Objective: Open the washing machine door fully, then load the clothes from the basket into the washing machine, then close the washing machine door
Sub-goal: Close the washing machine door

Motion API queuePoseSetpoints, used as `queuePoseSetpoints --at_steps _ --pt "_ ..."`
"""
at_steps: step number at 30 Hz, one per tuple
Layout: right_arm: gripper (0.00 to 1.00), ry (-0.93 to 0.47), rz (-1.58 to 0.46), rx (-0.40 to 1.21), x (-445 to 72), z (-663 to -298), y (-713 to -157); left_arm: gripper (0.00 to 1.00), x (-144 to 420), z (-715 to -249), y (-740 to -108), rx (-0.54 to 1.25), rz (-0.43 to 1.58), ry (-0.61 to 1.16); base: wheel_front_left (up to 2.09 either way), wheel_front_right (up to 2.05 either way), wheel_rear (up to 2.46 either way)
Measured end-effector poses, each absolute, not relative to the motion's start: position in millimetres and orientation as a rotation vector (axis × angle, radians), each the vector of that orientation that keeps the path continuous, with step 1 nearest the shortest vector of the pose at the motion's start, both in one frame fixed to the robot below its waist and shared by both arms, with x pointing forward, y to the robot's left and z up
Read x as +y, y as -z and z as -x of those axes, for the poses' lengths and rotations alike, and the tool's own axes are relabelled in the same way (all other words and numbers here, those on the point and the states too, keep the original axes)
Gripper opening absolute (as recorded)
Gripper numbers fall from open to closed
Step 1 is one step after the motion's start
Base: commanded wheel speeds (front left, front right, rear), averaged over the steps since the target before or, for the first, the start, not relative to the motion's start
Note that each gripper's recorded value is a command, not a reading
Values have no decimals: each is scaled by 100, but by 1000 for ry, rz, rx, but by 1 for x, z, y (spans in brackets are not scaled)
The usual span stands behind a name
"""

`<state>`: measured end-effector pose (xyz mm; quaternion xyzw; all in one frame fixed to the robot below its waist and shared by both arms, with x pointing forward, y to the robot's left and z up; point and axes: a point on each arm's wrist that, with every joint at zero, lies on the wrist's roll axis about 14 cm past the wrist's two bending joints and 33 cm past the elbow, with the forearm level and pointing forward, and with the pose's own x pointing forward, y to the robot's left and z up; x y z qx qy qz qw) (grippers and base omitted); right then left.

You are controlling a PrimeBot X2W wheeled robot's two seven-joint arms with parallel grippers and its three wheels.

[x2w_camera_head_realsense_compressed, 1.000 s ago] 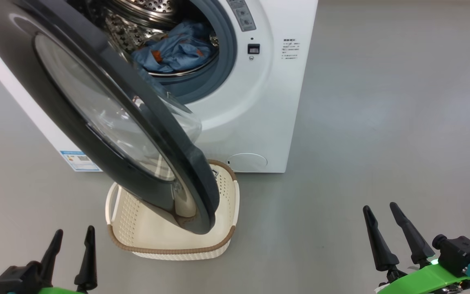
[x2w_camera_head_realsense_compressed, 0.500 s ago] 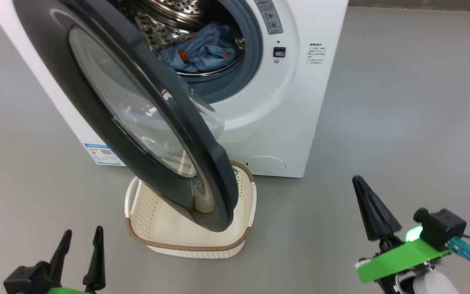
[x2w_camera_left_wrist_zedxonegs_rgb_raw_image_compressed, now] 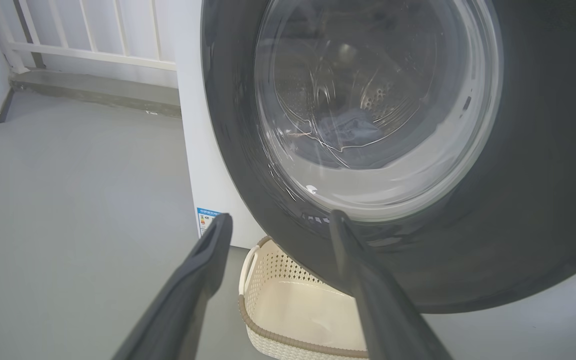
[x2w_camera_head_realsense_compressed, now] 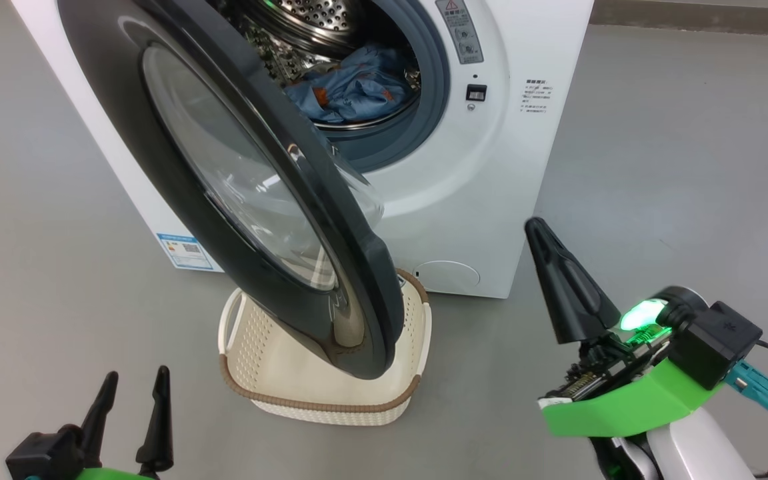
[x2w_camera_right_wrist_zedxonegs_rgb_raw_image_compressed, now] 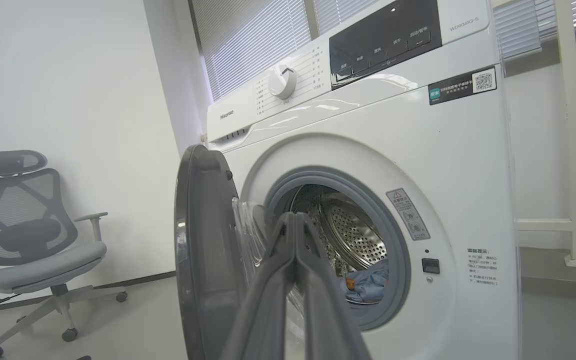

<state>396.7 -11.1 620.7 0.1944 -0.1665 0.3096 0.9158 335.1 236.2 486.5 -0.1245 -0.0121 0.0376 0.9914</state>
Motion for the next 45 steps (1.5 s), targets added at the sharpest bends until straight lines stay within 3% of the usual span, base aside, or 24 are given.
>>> queuePoseSetpoints --at_steps 9,20,34,45 --pt "0 -827 -438 -387 38 -361 -644 100 238 -334 -490 -34 249 -81 0 0 0" --pt "0 -1022 -487 -172 99 -322 -598 100 239 -331 -488 -33 262 -99 0 0 0" --pt "0 -1014 -431 56 110 -332 -527 100 241 -328 -479 -8 272 -122 0 0 0" --pt "0 -978 -406 116 108 -351 -506 100 242 -328 -474 10 277 -131 0 0 0"
